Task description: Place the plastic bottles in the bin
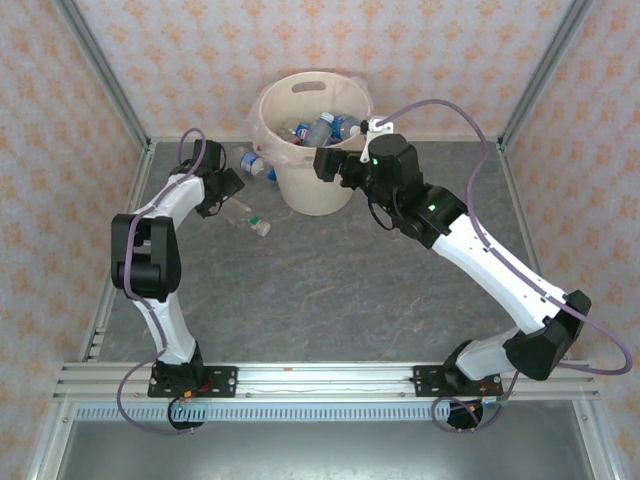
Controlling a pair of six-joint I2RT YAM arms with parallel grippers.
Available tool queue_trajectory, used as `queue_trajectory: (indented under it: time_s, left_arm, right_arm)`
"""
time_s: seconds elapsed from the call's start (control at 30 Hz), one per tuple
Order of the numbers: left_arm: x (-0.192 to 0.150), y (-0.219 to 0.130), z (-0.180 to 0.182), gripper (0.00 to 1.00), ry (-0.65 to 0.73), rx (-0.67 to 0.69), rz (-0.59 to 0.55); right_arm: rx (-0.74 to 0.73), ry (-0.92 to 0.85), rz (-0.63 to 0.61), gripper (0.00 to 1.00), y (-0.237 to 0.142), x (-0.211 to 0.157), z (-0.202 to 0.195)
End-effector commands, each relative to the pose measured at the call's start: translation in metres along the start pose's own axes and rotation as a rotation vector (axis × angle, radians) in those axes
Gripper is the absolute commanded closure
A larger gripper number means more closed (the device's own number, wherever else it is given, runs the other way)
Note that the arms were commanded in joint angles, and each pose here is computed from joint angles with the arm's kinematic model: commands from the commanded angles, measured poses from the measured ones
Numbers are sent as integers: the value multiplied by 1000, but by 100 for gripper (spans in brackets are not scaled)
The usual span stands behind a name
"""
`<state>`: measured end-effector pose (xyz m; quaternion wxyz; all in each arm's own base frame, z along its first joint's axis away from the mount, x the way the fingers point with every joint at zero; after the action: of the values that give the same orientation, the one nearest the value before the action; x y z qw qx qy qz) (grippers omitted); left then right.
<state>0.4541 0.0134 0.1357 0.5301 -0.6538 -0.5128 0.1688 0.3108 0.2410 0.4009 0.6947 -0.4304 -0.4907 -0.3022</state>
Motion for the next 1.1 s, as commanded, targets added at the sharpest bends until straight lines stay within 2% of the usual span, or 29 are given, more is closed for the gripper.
queue_trajectory:
  time_s: [0.0, 0.27, 0.47, 0.77, 0.97, 1.07]
  left_arm:
    - [0, 14, 10, 9, -49, 118, 10]
    - [-2, 27, 4, 12, -59, 176, 10]
    - [-13, 29, -6, 12, 2, 201, 5]
    - [-28, 43, 3, 12, 27, 240, 48]
    - [-31, 47, 6, 20, 43, 243, 63]
    - [-30, 43, 6, 29, 43, 231, 57]
  right_arm:
    - [11, 21, -66, 0, -16, 12, 0]
    - [-3, 19, -93, 0, -25, 6, -6]
    - [-10, 13, -94, 0, -27, -1, -9]
    - [-19, 9, -94, 0, -28, -4, -11]
    - [-18, 9, -95, 0, -28, -4, -11]
    - [-18, 12, -96, 0, -28, -3, -11]
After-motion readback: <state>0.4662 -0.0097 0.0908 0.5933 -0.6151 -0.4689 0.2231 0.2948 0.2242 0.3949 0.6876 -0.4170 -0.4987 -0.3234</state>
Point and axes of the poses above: each hand's point on the last joint's axis, 136 mm out from that joint toward the fingers, its own y axis out along the fingers, its own z axis along the line the jaws close on, x = y × z, the point moved 5 cm from there along -y, back along the fingers, and after that the axes turned 14 degrees about -y, right-handed, at the moved point
